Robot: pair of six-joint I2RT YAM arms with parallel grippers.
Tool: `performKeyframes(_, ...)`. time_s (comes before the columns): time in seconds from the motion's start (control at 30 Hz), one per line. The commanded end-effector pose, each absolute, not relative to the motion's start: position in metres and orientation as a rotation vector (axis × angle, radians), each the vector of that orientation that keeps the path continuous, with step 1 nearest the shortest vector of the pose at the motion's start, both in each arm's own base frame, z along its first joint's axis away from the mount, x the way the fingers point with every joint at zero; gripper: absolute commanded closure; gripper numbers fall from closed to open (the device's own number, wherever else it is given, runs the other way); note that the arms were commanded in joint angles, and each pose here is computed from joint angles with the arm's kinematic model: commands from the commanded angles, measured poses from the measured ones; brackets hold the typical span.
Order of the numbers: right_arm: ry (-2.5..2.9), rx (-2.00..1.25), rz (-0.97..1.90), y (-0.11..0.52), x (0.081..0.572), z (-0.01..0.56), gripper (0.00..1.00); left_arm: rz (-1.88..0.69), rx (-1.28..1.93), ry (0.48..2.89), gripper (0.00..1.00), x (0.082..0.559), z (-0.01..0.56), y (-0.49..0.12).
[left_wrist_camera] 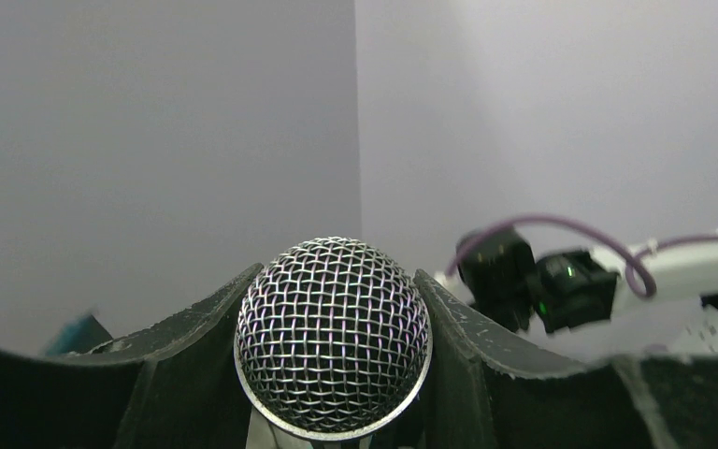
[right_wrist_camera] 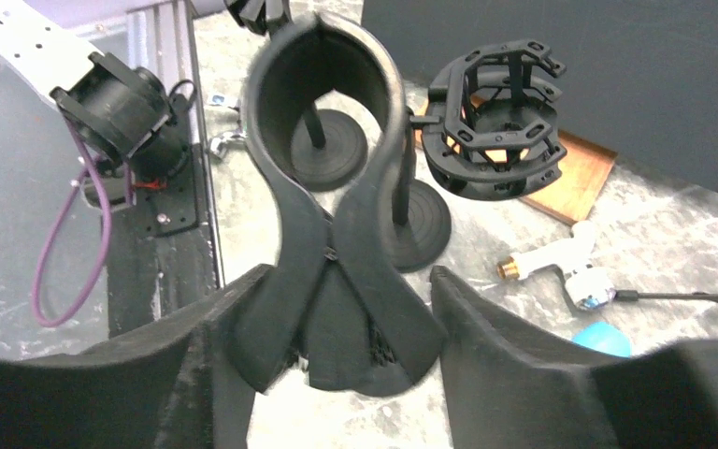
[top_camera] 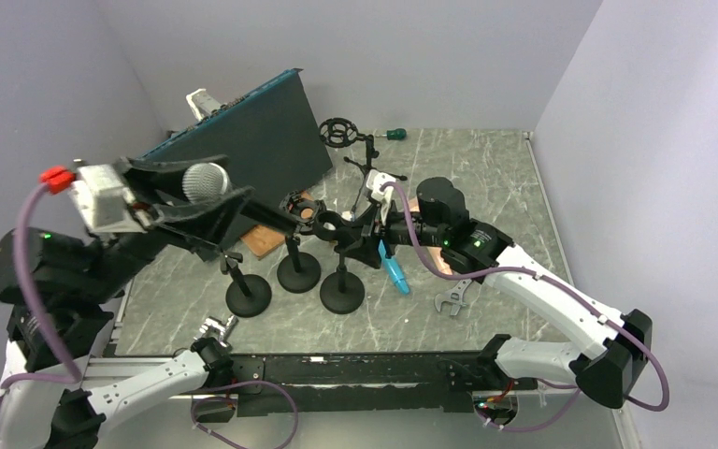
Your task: Remove the microphone from the stand
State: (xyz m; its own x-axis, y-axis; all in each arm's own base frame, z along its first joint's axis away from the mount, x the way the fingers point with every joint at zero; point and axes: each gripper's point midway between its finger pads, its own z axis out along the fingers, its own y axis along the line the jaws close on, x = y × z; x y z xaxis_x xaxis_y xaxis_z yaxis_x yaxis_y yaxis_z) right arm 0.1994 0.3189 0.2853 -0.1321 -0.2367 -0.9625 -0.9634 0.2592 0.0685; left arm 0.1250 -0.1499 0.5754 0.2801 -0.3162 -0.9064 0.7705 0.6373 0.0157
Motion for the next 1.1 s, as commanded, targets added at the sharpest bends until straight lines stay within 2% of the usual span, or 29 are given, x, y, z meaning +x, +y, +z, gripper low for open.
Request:
performKeyframes(0.0,1.615,-1.090,0.979,0.313,0.194,0.286,0.23,-0.904,0.617,1.162,1.00,0.108,0.546,-0.168)
performKeyframes(0.03,1.614,-1.083,0.988,0.312,0.193,0.289,0.18,-0.931,0.654,1.167,1.00,0.101,0.543,-0.172)
performKeyframes(0.07,1.611,-1.077,0.995,0.312,0.192,0.291,0.05,-0.968,0.697,1.160,1.00,0.093,0.541,-0.176)
performKeyframes(0.1,1.607,-1.077,1.006,0.312,0.190,0.294,0.01,-0.997,0.730,1.155,1.00,0.087,0.539,-0.180)
performKeyframes(0.53,1.576,-0.940,1.092,0.295,0.168,0.338,0.00,-1.308,0.905,1.168,1.00,0.064,0.493,-0.229)
performKeyframes(0.8,1.505,-0.879,1.241,0.284,0.138,0.366,0.00,-1.354,0.752,1.307,1.00,0.100,0.477,-0.253)
performKeyframes(0.97,1.472,-0.896,1.399,0.287,0.115,0.369,0.00,-1.464,0.735,1.326,1.00,0.107,0.475,-0.273)
performKeyframes(1.07,1.446,-0.915,1.452,0.288,0.105,0.369,0.05,-1.525,0.726,1.339,1.00,0.111,0.474,-0.285)
